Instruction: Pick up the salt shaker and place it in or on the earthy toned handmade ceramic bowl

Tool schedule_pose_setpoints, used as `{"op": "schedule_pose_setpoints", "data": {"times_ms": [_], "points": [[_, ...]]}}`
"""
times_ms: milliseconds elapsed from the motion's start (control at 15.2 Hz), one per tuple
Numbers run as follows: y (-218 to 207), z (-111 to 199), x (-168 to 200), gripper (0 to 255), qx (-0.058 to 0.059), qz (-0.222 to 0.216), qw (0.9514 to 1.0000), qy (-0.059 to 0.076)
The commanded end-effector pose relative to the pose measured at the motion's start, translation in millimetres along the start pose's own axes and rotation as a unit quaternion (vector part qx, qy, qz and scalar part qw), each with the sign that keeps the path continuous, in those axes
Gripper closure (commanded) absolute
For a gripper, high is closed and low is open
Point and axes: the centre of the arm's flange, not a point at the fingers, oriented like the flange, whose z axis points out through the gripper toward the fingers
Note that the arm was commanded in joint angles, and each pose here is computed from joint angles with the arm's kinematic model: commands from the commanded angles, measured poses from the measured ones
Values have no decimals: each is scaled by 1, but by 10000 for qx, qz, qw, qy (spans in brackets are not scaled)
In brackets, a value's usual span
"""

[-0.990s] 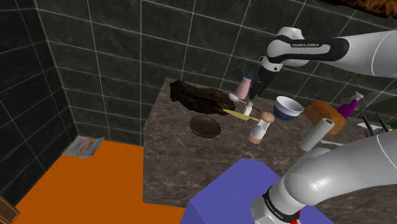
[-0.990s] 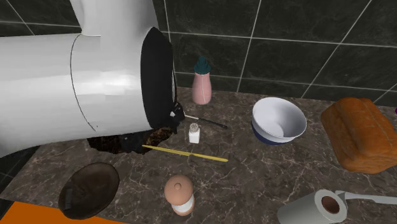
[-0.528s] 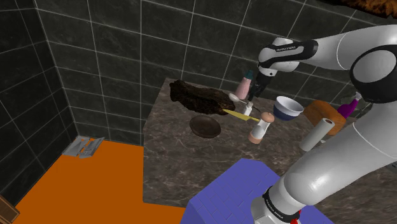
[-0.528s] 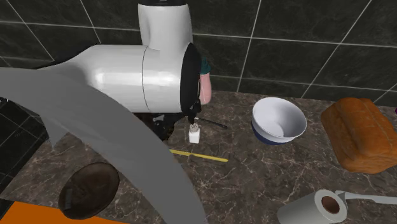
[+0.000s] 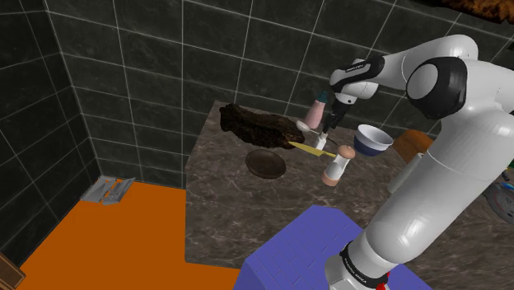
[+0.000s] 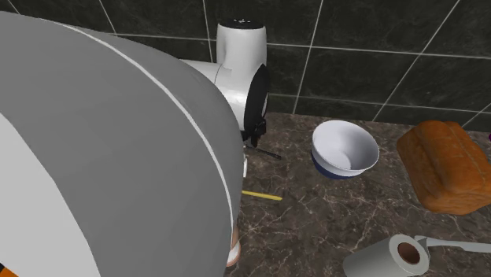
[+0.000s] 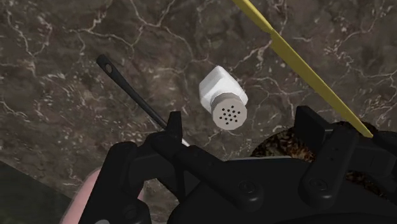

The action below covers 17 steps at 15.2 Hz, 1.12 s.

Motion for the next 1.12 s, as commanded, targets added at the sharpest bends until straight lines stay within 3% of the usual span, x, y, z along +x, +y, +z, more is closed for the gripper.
{"op": "schedule_pose_setpoints", "data": {"times_ms": [0, 264, 792, 858, 1056], "points": [[2, 10, 0, 0, -2, 0, 10000, 2], [2, 35, 0, 0, -2, 0, 10000, 2], [2, 35, 0, 0, -2, -1, 10000, 2], [2, 35, 0, 255, -2, -1, 10000, 2], [2, 35, 0, 255, -2, -1, 10000, 2]]}}
